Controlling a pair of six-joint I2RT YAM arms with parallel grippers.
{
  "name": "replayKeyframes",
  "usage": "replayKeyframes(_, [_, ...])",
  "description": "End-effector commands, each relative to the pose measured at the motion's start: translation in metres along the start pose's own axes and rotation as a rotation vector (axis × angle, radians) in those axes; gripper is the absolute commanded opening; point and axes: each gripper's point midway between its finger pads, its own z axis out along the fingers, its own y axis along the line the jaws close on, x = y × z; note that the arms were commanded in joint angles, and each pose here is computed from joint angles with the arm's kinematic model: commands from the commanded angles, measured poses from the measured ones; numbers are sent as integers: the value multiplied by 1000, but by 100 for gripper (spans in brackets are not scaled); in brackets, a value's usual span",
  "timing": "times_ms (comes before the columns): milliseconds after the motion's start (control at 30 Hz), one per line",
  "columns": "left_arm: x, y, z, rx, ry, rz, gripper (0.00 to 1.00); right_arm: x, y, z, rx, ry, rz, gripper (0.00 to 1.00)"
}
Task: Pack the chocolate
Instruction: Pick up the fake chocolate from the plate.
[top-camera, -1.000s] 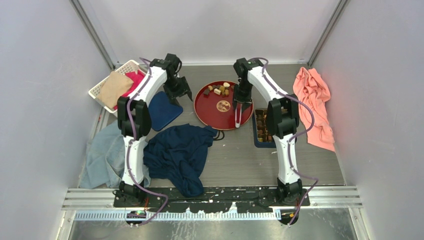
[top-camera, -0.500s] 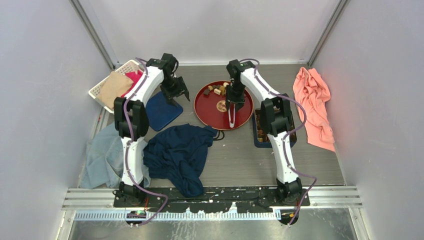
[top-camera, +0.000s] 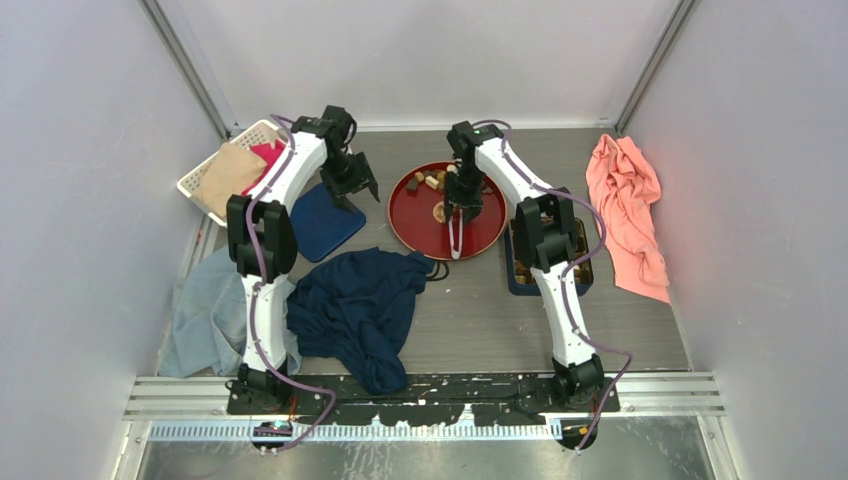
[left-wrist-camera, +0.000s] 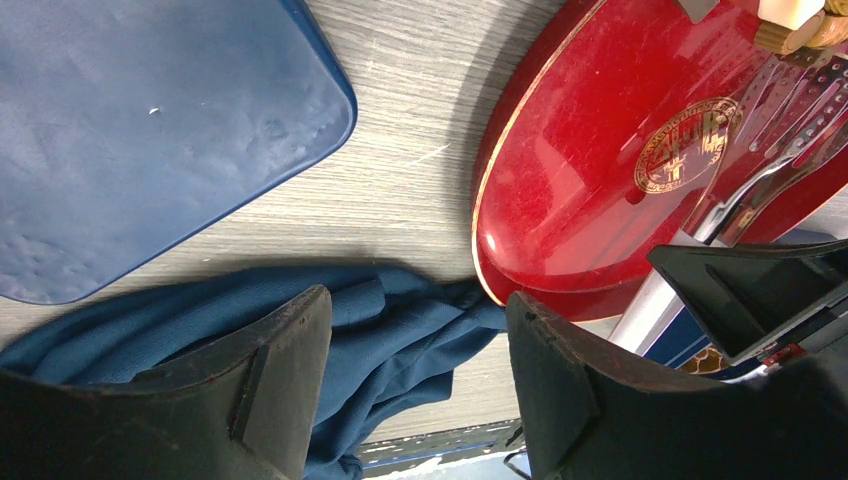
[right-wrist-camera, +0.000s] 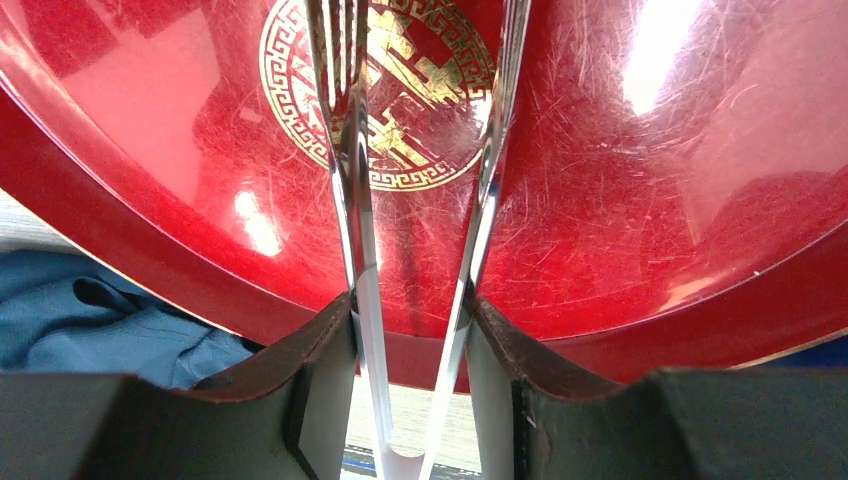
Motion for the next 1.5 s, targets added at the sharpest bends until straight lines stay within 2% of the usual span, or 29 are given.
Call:
replayKeyframes(0, [-4, -8, -28, 39, -49, 16, 66, -20, 18, -20, -70, -84, -31, 47])
replayKeyframes(433, [-8, -6, -31, 39, -57, 15, 66, -38, 17, -14, -57, -123, -4, 49])
replayKeyframes(700, [-9, -5, -30, 33, -59, 14, 66, -34, 16, -25, -64, -128, -9, 38])
replayKeyframes(900, [-9, -5, -28, 33, -56, 14, 66, -25, 18, -50, -77, -150, -34, 36])
replayKeyframes(1233, [-7, -6, -20, 45, -29, 8, 66, 14, 7, -107, -90, -180, -53, 35])
replayKeyframes(1467, [-10, -5, -25, 37, -56, 15, 66, 65, -33, -141, 7, -173, 5, 34])
